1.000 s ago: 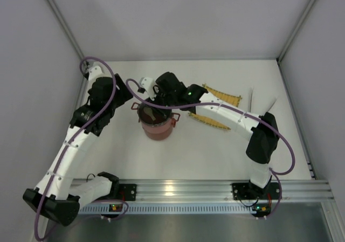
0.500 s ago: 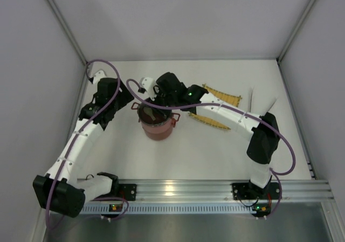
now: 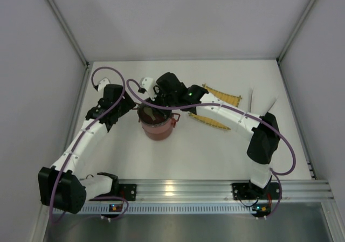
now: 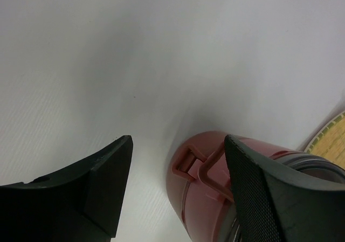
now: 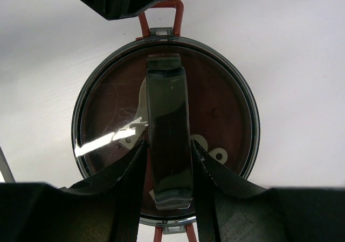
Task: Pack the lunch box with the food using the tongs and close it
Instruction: Place the box lid in the packing box.
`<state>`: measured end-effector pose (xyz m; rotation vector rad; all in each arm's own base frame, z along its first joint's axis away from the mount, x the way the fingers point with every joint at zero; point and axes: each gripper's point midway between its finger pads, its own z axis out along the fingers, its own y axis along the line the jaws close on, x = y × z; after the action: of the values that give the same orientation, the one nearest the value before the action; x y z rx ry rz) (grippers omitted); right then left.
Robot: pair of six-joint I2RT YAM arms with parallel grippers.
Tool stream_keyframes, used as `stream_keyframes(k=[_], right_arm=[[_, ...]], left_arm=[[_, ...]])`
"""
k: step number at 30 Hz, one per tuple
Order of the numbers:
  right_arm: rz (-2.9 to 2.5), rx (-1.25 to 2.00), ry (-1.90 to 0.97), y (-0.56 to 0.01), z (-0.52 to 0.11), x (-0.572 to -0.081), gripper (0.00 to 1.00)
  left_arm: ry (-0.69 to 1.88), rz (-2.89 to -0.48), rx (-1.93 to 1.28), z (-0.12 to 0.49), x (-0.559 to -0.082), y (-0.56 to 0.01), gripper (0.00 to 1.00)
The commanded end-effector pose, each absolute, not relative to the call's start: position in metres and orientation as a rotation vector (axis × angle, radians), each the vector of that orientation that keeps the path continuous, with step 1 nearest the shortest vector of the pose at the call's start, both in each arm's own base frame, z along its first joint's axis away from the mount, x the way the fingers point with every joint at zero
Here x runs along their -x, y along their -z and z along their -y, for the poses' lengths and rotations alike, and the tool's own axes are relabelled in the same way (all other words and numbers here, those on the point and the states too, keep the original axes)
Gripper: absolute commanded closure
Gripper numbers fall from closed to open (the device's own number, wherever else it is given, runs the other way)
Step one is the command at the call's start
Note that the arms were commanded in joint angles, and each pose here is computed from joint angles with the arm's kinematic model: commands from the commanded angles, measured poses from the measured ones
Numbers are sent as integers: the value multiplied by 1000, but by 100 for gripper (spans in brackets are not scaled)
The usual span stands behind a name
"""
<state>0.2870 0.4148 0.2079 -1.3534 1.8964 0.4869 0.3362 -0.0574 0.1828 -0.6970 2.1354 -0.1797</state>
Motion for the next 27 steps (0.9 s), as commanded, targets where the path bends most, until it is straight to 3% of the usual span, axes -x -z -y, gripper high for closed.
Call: stream_keyframes(k=[1,16,27], right_arm=[[-2087,1494,-401,-149,-383,-264,65],[-2099,1498,-393,-146,-382,-264,65],[-2095,1495,-395,-146,-383,-264,66]], left_arm=[[204,-2082,718,57,-346,-185,27],[249,-2160,707,67,-335,-151,28],[308,-2152,686,73,-329,-162,29]])
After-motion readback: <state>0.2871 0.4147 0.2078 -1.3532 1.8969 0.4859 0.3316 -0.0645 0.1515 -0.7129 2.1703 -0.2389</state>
